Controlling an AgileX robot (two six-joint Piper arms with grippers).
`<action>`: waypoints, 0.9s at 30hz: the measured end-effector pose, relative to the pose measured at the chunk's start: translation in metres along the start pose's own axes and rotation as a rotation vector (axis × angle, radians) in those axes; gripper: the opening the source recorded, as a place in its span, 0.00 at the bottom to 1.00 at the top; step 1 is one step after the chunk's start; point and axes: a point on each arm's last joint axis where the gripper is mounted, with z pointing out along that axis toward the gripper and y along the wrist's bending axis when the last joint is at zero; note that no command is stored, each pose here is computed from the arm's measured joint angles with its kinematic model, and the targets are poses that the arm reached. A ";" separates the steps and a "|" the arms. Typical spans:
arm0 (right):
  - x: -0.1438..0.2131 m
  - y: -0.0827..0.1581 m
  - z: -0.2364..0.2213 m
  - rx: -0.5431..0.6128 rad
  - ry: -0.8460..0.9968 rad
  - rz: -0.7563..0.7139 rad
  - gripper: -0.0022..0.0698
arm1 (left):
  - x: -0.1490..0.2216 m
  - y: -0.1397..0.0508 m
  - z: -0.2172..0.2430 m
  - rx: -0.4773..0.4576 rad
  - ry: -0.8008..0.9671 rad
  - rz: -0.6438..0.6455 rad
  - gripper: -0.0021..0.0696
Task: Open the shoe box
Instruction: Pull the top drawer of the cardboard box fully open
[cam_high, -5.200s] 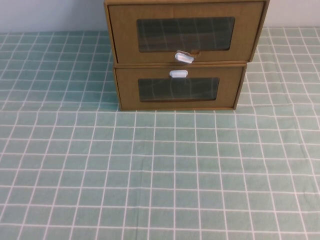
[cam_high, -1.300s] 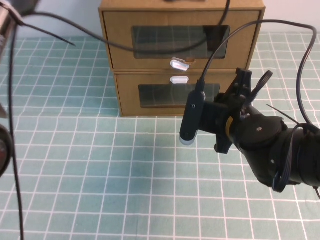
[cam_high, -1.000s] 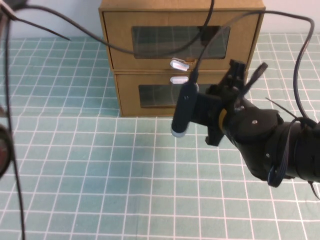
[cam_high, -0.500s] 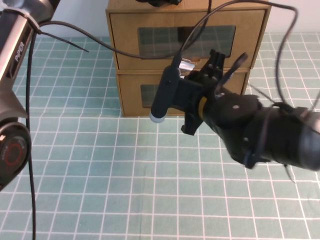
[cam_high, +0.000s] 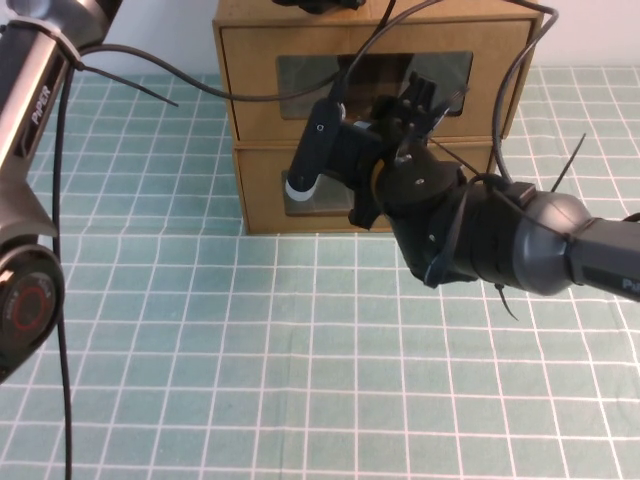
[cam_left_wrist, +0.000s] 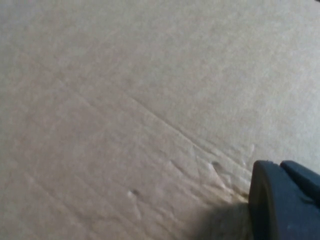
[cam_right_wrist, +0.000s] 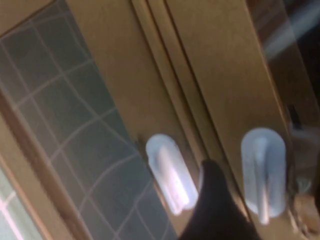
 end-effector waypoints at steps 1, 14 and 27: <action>-0.001 0.000 0.001 0.000 0.000 0.003 0.55 | 0.000 0.000 0.001 0.000 0.000 -0.001 0.02; -0.007 0.006 0.016 0.064 0.046 -0.010 0.21 | 0.001 0.002 0.003 -0.002 -0.002 0.003 0.02; -0.004 0.023 0.002 0.103 0.079 -0.186 0.19 | 0.003 0.002 0.006 0.021 -0.002 0.015 0.02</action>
